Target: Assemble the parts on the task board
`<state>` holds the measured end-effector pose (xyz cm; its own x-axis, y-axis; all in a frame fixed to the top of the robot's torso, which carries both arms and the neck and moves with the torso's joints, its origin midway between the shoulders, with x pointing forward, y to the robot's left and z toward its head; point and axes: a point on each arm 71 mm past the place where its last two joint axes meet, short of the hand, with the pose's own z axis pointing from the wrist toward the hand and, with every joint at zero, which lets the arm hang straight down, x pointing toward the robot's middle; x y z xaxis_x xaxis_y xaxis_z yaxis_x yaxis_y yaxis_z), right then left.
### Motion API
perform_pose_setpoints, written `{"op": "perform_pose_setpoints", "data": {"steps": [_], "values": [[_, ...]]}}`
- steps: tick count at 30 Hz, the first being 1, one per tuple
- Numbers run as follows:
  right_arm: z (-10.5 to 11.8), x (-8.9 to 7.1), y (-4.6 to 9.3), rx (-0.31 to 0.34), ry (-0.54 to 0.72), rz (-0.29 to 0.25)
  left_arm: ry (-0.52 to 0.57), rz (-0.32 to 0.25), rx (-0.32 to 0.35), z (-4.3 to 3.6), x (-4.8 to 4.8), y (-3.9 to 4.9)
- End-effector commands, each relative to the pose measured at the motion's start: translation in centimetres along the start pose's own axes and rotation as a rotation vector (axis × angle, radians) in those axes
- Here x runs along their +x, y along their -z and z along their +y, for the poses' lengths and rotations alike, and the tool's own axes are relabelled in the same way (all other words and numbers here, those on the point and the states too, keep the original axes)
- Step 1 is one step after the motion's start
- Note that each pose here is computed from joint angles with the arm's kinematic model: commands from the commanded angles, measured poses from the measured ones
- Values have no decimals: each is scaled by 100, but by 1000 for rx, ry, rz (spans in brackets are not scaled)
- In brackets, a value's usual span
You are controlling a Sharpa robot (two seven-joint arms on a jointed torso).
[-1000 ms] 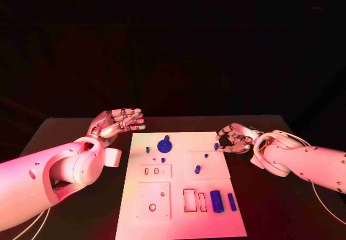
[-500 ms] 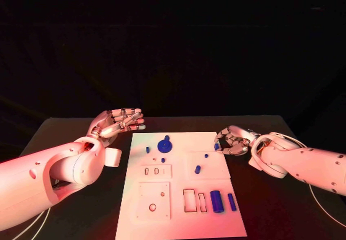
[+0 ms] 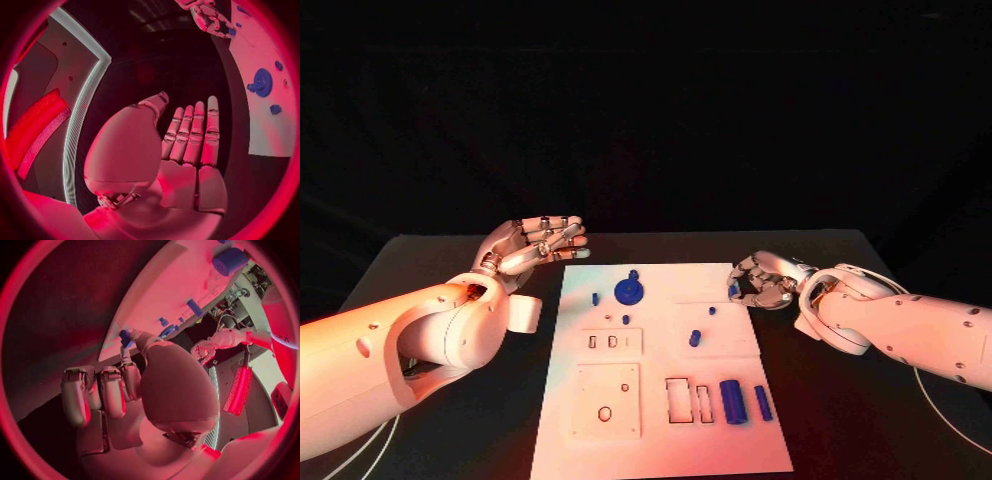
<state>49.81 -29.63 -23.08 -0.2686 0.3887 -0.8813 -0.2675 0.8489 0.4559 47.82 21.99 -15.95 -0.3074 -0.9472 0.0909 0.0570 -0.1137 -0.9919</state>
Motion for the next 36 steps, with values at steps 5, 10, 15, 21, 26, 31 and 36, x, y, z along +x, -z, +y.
{"op": "perform_pose_setpoints", "data": {"steps": [5, 10, 15, 21, 26, 31, 36], "values": [[-4, 20, -10, 2, 12, 14, 10, 16, 6, -11, 18, -2], [-17, 11, -14, 9, 18, 5, 9, 15, 6, -11, 13, -1], [7, 4, -16, 8, 28, -19, 9, 15, 5, -12, 10, 1], [47, -17, -15, 19, 37, -73, 9, 14, 6, -14, 4, 4], [116, -50, -18, 20, 41, -106, 8, 13, 6, -14, 0, 5], [278, -105, -37, 27, 32, -134, 7, 11, 5, -13, -9, 3], [556, -129, -78, 28, 3, -156, 7, 11, 7, -8, -18, -5]]}}
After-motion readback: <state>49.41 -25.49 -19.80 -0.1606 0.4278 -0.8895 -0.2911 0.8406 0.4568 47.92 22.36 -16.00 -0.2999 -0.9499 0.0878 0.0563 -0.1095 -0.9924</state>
